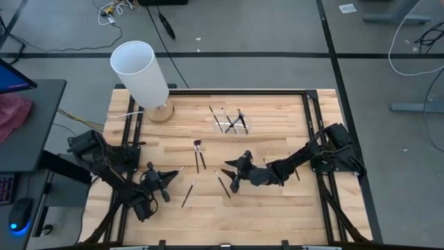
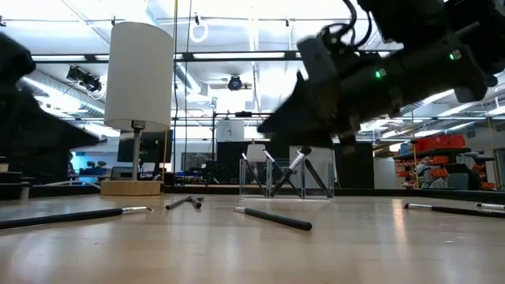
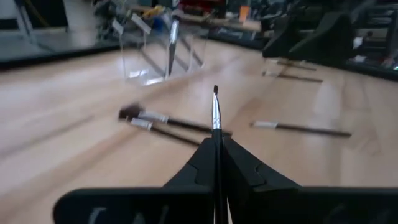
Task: Put items in baskets/containers
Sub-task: Put the black liner brush into the transparent organizer
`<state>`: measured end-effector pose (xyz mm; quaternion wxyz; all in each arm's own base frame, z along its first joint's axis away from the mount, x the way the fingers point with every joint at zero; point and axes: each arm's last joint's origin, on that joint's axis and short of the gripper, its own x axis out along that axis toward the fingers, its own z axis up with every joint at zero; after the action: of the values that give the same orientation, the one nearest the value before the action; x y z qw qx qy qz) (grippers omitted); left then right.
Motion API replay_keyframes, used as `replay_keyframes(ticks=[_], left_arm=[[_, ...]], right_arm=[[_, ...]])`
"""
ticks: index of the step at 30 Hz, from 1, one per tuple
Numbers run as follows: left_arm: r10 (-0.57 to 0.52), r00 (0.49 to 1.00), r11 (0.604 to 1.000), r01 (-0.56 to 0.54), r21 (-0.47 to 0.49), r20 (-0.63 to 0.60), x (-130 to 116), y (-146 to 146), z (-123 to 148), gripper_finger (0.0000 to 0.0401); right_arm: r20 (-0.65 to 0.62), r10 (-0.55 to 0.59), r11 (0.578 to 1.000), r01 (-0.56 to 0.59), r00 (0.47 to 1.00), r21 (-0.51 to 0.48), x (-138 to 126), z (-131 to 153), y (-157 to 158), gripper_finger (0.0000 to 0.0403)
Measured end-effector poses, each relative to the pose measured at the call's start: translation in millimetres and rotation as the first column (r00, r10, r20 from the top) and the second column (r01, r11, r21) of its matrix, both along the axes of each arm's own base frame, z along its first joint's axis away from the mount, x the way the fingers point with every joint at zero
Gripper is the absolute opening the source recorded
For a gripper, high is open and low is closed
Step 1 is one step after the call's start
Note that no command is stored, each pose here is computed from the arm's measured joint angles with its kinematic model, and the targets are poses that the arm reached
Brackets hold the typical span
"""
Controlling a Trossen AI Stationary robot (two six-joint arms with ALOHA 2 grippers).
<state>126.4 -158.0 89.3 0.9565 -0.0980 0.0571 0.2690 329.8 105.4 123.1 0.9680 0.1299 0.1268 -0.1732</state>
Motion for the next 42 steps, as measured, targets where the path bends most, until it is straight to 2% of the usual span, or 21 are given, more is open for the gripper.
replay_keyframes(ticks=[6, 8, 15, 19, 24, 36, 42], left_arm=[[-0.012, 0.997, 0.999, 0.01, 0.03, 0.07, 1, -1, 21, 0.0012], [-0.012, 0.997, 0.999, 0.009, 0.035, 0.082, 1, -1, 28, 0.0012], [0.011, 0.995, 0.999, -0.014, 0.029, 0.094, 5, 3, 36, 0.0012], [0.016, 0.995, 1.0, -0.018, 0.024, 0.098, 6, 3, 37, 0.0012], [0.018, 0.994, 0.999, -0.021, 0.029, 0.104, 6, 3, 37, 0.0012], [0.033, 0.993, 0.999, -0.037, 0.035, 0.11, 8, 4, 37, 0.0013], [0.037, 0.993, 0.999, -0.041, 0.035, 0.114, 9, 5, 37, 0.0013]], right_arm=[[0.12, 0.161, 0.987, -0.159, 0.98, -0.026, 11, 13, -2, 0.0184], [0.125, 0.196, 0.981, -0.192, 0.973, -0.041, 20, 12, -3, 0.0184], [0.167, 0.25, 0.968, -0.244, 0.954, -0.06, 80, 2, 0, 0.0184], [0.227, 0.278, 0.959, -0.284, 0.933, -0.009, 114, -1, -10, 0.0184], [0.287, 0.281, 0.946, -0.315, 0.916, 0.078, 140, -3, -28, 0.0183], [0.359, 0.308, 0.929, -0.36, 0.881, 0.085, 156, 17, -47, 0.0179], [0.368, 0.319, 0.925, -0.372, 0.873, 0.081, 157, 20, -46, 0.0135]])
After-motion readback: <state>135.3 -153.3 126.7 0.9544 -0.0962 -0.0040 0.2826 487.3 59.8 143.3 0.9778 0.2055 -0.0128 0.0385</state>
